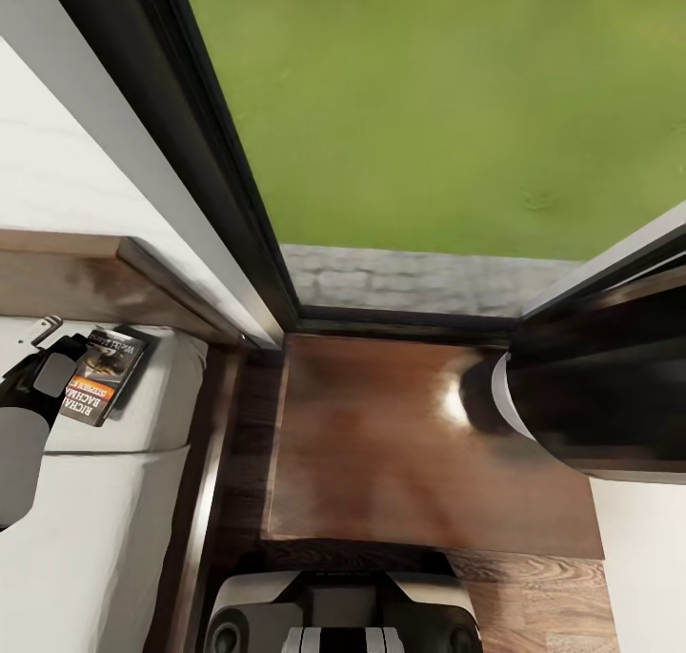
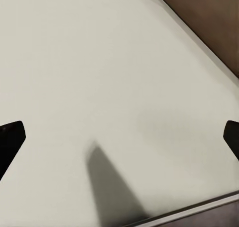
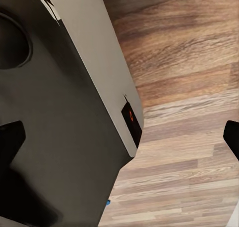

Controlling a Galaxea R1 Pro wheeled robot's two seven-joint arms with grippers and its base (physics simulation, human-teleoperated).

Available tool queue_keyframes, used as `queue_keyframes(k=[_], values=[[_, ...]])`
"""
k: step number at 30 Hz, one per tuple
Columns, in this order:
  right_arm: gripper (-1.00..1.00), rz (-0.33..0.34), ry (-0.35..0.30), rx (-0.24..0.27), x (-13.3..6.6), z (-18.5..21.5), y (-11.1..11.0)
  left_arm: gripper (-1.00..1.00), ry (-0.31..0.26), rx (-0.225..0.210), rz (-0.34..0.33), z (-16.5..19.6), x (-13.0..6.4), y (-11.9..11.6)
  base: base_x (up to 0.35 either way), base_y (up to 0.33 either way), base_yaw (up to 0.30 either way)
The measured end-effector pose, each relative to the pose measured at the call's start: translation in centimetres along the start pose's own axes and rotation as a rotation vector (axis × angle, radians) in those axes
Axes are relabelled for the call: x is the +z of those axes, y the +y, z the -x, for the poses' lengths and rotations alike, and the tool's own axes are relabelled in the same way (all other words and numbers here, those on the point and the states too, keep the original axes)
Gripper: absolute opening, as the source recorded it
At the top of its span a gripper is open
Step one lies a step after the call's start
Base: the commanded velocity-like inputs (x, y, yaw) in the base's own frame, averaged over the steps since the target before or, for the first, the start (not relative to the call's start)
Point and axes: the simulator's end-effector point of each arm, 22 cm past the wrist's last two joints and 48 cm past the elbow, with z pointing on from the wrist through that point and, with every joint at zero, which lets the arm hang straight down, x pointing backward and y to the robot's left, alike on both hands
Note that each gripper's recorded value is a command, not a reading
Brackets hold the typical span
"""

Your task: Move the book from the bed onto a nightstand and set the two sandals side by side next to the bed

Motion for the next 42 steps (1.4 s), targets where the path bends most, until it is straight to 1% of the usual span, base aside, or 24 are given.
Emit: queue_keyframes(k=[3,6,9,42], values=[[1.00,0.000,0.000,0.000,0.00,0.00,0.00,1.00,0.000,-0.001,0.000,0.02,0.00,0.00,0.000,0.000,0.000],[1.00,0.000,0.000,0.000,0.46,0.18,0.03,1.00,-0.006,0.009,0.003,-0.07,0.32,0.01,0.000,0.000,0.000],[1.00,0.000,0.000,0.000,0.92,0.35,0.04,1.00,-0.015,0.005,0.000,0.03,0.61,-0.18,0.000,0.000,0.000],[1.00,0.000,0.000,0.000,0.92,0.35,0.02,1.00,-0.014,0.001,-0.005,0.01,0.61,-0.33,0.000,0.000,0.000]])
